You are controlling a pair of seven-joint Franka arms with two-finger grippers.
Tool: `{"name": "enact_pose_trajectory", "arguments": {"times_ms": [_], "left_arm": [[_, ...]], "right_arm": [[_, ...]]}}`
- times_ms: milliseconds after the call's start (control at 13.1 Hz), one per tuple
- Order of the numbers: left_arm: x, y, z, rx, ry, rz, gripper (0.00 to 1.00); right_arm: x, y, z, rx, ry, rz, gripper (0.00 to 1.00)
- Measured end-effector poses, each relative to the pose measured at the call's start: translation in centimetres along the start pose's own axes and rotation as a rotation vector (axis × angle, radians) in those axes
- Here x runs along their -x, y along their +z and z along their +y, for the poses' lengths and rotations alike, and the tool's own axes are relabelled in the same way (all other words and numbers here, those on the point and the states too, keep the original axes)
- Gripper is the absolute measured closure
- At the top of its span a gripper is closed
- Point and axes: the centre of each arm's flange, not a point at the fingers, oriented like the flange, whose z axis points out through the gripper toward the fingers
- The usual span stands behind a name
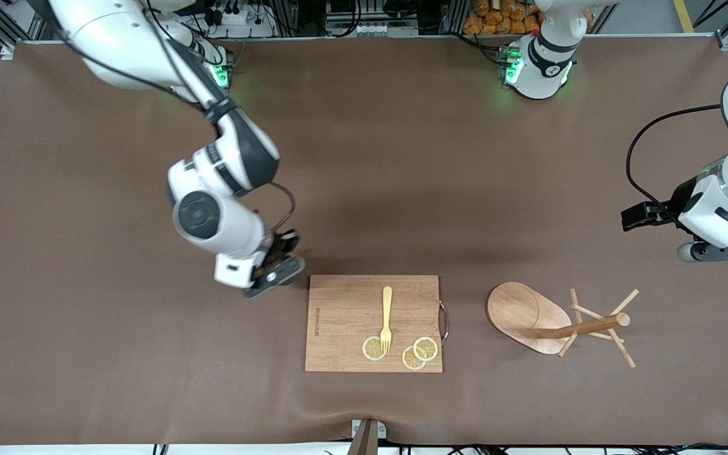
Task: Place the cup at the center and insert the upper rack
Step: 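Carry the teal mug with the right gripper toward the table center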
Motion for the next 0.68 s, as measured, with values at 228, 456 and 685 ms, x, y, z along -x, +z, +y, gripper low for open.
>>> {"name": "enact_pose_trajectory", "arguments": {"times_ms": [228, 456, 685], "left_arm": [[0.0, 0.0, 0.0, 0.000, -0.001, 0.000, 0.00], [0.0, 0.0, -0.1, 0.000, -0.002, 0.001, 0.00], [0.0, 0.0, -0.1, 0.000, -0.002, 0.001, 0.00]], "right_arm": [[0.0, 0.4, -6.5, 0.030, -0.105, -0.007, 0.96], [0.8, 1.3, -12.4, 0.090, -0.226, -0.040, 0.96], [2.1, 2.4, -18.7, 0.132, -0.341, -0.059, 0.96]]}}
